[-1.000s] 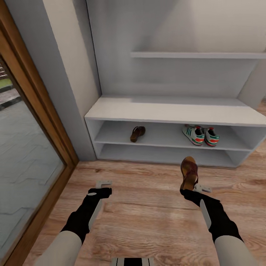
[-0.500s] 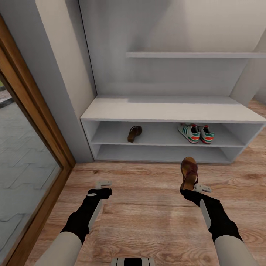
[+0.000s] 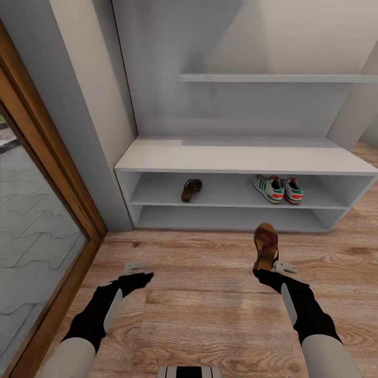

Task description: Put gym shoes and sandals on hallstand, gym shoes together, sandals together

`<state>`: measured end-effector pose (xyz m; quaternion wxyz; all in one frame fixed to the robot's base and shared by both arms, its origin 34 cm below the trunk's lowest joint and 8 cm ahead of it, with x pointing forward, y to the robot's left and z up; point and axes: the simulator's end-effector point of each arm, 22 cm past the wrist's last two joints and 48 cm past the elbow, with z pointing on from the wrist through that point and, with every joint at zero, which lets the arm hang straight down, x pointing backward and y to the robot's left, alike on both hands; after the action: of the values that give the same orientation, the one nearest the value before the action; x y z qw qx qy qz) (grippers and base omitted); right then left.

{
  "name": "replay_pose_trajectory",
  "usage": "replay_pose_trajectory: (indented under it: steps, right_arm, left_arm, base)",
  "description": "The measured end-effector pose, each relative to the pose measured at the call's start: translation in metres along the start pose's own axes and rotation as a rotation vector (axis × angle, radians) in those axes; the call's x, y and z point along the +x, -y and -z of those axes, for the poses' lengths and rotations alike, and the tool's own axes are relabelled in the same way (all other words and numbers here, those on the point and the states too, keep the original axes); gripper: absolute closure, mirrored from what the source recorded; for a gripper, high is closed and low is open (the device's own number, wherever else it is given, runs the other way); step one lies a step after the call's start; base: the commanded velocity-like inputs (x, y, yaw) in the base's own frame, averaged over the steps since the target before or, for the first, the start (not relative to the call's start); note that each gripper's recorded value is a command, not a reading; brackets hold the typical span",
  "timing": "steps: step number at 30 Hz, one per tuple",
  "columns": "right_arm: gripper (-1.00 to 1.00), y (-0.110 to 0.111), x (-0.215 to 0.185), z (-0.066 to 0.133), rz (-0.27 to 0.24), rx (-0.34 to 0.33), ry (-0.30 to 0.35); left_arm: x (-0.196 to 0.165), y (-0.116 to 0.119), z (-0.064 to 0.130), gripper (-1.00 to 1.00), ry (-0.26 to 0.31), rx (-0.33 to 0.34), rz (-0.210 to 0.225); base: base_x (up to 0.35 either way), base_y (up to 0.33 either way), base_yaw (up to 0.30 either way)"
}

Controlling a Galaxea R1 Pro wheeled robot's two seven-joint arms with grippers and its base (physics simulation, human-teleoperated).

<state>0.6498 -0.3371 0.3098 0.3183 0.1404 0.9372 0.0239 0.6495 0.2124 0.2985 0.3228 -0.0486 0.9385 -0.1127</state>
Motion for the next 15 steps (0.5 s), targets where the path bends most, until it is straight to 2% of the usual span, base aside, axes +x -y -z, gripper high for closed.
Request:
replay_pose_trajectory:
  steps: [4, 5, 7, 9, 10, 11, 15]
  right_arm:
    - [1.0, -0.007, 0.002, 0.0, 0.011, -0.007, -0.009]
    - [1.0, -0.009, 0.003, 0.0, 0.019, -0.01, -0.011]
    - [1.0, -0.027, 0.008, -0.001, 0.053, -0.035, -0.029]
    - [1.0, -0.058, 0.025, -0.001, 0.091, -0.077, -0.084]
    - [1.0, -0.065, 0.031, 0.0, 0.108, -0.083, -0.104]
    - [1.0, -0.083, 0.048, 0.002, 0.136, -0.109, -0.167]
    - [1.0, -0.107, 0.079, 0.01, 0.206, -0.131, -0.288]
  left_arm:
    - [-0.001, -0.003, 0.018, -1.0, 0.033, 0.215, 0.082]
    - [0.0, -0.003, 0.022, -1.0, 0.043, 0.243, 0.092]
    - [0.002, -0.004, 0.04, -1.0, 0.094, 0.345, 0.119]
    - [0.0, -0.004, 0.062, -1.0, 0.158, 0.44, 0.136]
    - [-0.001, -0.004, 0.068, -1.0, 0.175, 0.463, 0.138]
    - [-0.007, -0.004, 0.084, -1.0, 0.217, 0.518, 0.139]
    - [-0.023, 0.0, 0.11, -1.0, 0.286, 0.602, 0.118]
  base:
    - [0.0, 0.0, 0.0]
    - [0.0, 0.0, 0.0]
    - [0.0, 0.0, 0.0]
    - [0.0, 0.0, 0.0]
    - [0.0, 0.0, 0.0]
    - [0.0, 0.0, 0.0]
    - [0.0, 0.0, 0.0]
